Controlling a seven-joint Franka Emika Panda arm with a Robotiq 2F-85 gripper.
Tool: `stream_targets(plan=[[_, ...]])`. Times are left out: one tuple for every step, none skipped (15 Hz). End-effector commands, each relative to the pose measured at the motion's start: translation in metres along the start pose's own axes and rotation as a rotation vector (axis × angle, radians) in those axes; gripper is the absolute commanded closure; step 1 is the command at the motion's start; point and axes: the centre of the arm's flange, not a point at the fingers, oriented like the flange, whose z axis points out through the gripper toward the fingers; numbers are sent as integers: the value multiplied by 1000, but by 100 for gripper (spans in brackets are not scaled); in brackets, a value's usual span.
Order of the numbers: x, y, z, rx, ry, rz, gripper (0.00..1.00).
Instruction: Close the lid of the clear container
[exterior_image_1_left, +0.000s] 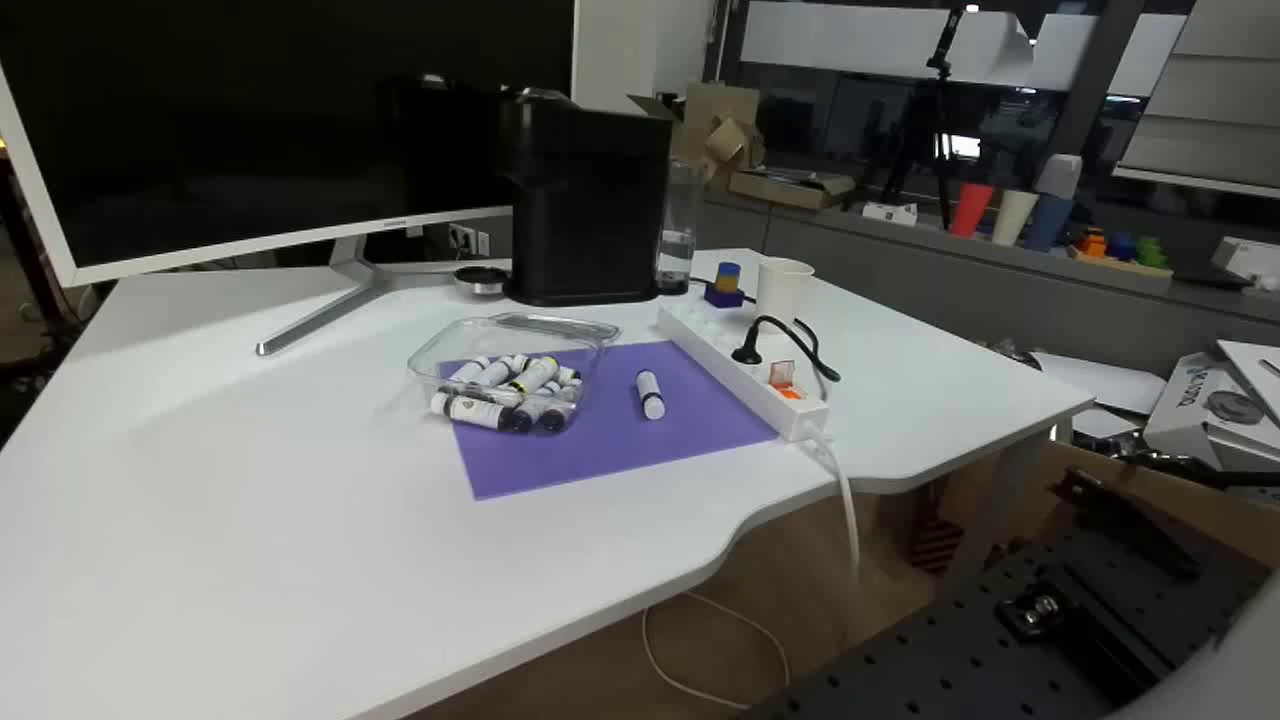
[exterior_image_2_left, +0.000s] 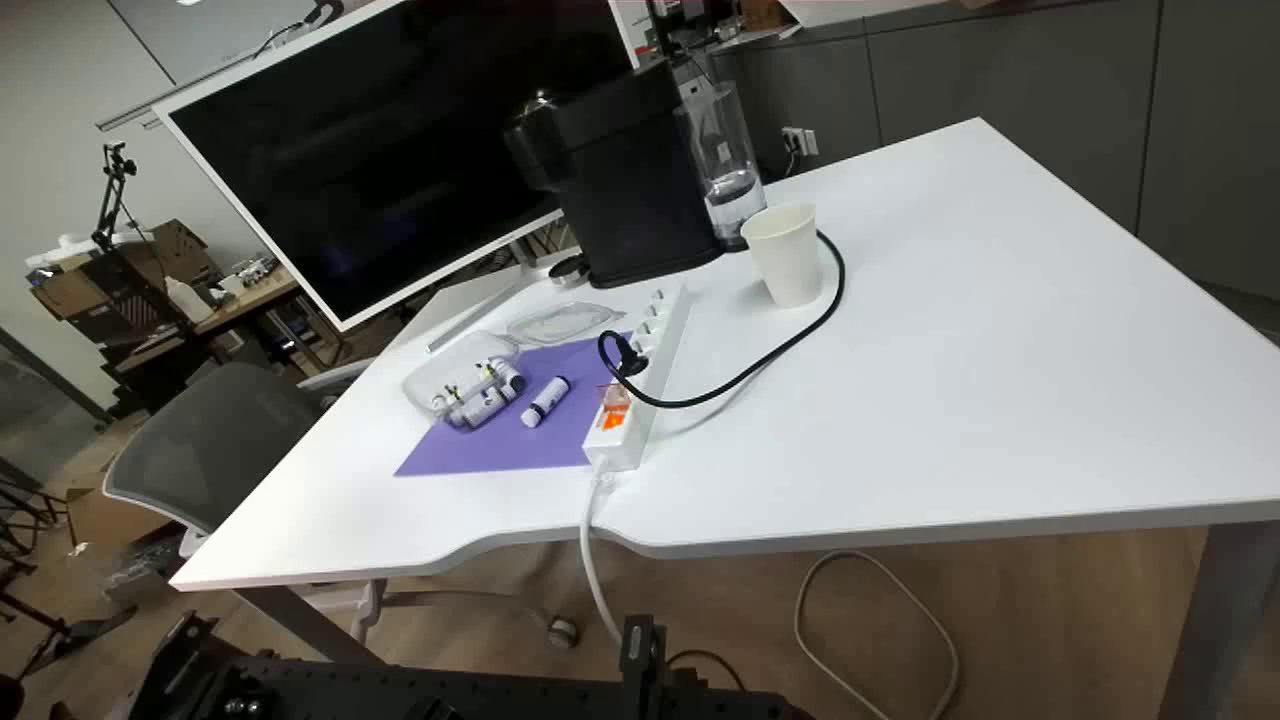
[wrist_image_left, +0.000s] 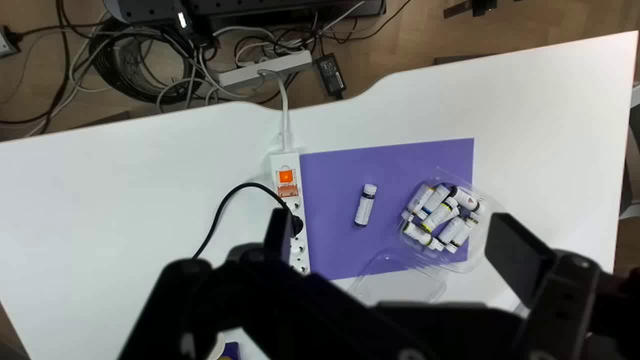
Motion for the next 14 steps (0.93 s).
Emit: stream_targets(plan=[[0,0,0,0,2,0,0],[0,0,-1,0,2,0,0],[0,0,-1,0,3,0,0],[0,0,-1,0,3,0,0],[0,0,-1,0,3,0,0],[0,0,-1,0,3,0,0],[0,0,-1,0,3,0,0],[0,0,-1,0,3,0,0],[0,0,-1,0,3,0,0],[0,0,-1,0,3,0,0],[0,0,-1,0,3,0,0],[0,0,-1,0,3,0,0],[2,-2,2,-18,28,9,0],[8,-2,5,-23,45,16,0]])
